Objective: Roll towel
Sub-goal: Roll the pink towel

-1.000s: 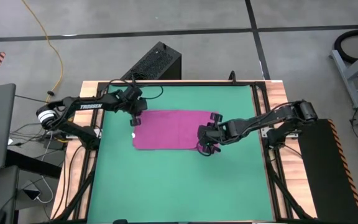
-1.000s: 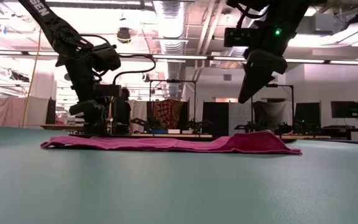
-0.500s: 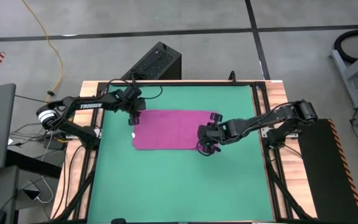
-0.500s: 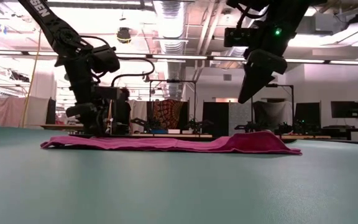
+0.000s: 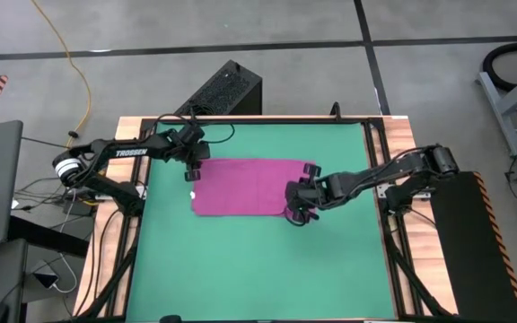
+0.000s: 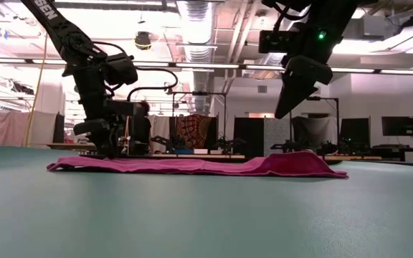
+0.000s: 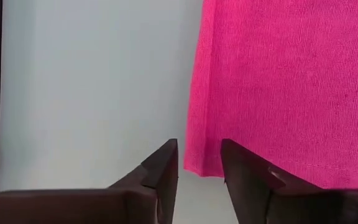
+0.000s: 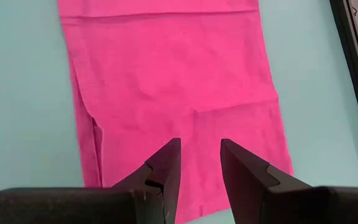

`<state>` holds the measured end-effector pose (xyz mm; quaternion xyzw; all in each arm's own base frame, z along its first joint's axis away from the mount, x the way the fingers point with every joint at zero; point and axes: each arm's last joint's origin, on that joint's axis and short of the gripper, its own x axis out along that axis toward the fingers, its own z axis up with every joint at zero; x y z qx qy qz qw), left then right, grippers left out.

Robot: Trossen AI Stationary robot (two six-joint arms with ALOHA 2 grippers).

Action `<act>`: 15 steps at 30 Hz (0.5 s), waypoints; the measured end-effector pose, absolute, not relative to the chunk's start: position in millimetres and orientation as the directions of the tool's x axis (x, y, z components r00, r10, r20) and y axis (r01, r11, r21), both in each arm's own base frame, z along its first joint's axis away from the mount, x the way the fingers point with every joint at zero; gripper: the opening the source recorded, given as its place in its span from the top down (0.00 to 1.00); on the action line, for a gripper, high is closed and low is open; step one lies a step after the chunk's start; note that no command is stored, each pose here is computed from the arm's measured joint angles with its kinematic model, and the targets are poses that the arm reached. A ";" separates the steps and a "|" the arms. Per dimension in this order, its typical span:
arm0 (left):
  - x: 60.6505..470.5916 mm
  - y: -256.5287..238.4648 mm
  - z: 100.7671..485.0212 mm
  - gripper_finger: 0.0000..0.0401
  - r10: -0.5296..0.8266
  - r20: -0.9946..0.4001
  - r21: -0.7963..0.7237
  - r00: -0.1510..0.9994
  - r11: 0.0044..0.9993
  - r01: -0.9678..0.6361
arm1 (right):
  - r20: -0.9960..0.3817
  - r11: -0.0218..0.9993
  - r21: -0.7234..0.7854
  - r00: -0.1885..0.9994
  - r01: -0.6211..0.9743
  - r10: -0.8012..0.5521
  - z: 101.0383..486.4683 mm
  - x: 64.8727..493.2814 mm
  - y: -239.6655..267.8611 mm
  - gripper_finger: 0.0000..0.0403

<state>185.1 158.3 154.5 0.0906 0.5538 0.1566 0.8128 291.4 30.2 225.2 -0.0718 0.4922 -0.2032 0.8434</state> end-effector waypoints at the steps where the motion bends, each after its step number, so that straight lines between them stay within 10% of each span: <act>1: 185.0 158.4 154.5 0.73 0.354 -0.872 0.320 0.338 0.935 -0.156 | -0.801 0.908 -0.321 0.434 0.271 -0.413 225.2 291.4 30.7 0.66; 15: 181.5 156.8 148.0 0.83 0.360 -0.872 0.315 0.331 0.931 -0.183 | -0.801 0.909 -0.320 0.437 0.267 -0.410 225.2 291.2 32.4 0.66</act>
